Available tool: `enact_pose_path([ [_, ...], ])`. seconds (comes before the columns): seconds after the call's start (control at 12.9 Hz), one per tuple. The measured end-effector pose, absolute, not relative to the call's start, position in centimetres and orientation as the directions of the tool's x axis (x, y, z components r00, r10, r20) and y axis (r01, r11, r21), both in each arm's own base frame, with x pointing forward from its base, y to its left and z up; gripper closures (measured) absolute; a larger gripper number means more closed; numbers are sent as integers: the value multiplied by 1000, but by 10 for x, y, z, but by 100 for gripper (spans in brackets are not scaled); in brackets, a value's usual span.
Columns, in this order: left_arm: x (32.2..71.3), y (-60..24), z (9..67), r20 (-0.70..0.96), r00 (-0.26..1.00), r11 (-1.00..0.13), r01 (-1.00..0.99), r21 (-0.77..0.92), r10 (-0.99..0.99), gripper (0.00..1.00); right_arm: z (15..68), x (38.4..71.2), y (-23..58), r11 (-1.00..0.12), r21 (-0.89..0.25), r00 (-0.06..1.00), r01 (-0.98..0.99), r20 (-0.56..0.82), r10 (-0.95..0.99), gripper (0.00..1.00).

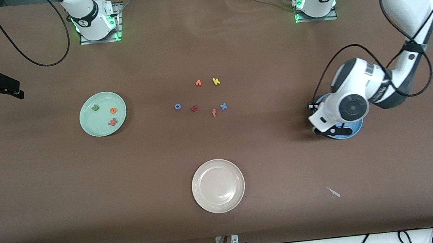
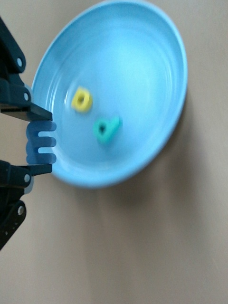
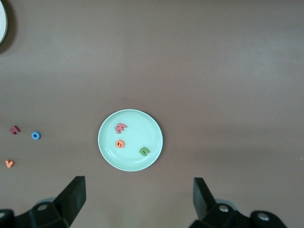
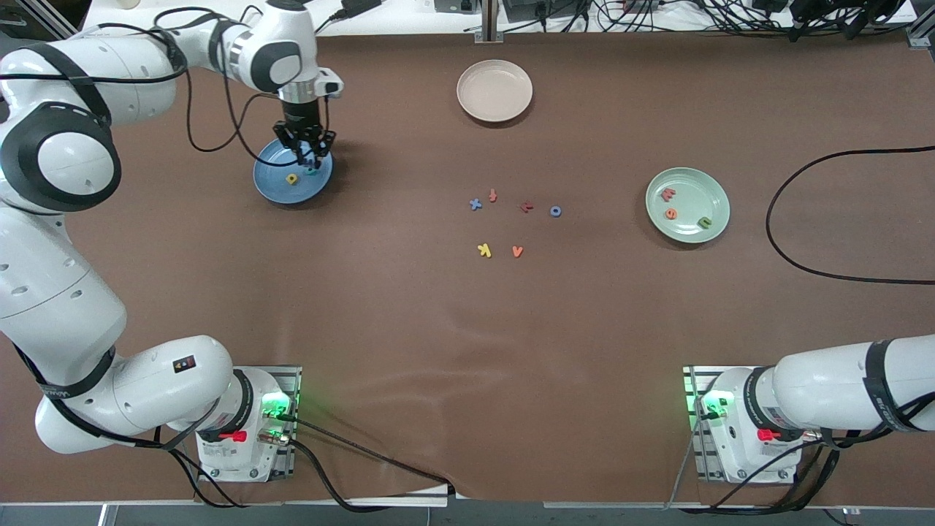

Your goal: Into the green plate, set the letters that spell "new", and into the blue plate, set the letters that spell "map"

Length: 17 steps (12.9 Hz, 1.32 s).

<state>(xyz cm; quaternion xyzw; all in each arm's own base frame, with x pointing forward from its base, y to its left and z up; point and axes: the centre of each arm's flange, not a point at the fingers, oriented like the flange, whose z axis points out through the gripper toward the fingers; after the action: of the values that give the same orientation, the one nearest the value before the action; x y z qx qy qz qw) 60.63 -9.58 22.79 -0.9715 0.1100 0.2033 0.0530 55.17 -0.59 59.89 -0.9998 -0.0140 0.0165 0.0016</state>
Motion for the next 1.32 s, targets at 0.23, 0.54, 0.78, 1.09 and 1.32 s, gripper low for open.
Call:
enact_pose_path([
  [0.23,608,-56,211,-440,861,-956,-293,-19,-255,44,599,552,-6,-1000,-4,999,28,-33,28,0],
  [0.54,623,-36,237,-446,870,-965,-257,-44,-211,1,599,552,-6,-1000,-4,999,28,-34,28,0],
  [0.78,646,-14,285,-428,890,-975,-209,-79,-157,0,598,552,-6,-1000,-4,999,28,-34,28,0],
  [1.09,660,22,319,-400,912,-986,-134,-95,-86,0,598,552,-6,-1000,-4,999,28,-35,29,0],
  [1.32,658,86,366,-334,936,-993,115,-6,110,0,598,552,-6,-1000,-4,999,29,-36,29,0],
])
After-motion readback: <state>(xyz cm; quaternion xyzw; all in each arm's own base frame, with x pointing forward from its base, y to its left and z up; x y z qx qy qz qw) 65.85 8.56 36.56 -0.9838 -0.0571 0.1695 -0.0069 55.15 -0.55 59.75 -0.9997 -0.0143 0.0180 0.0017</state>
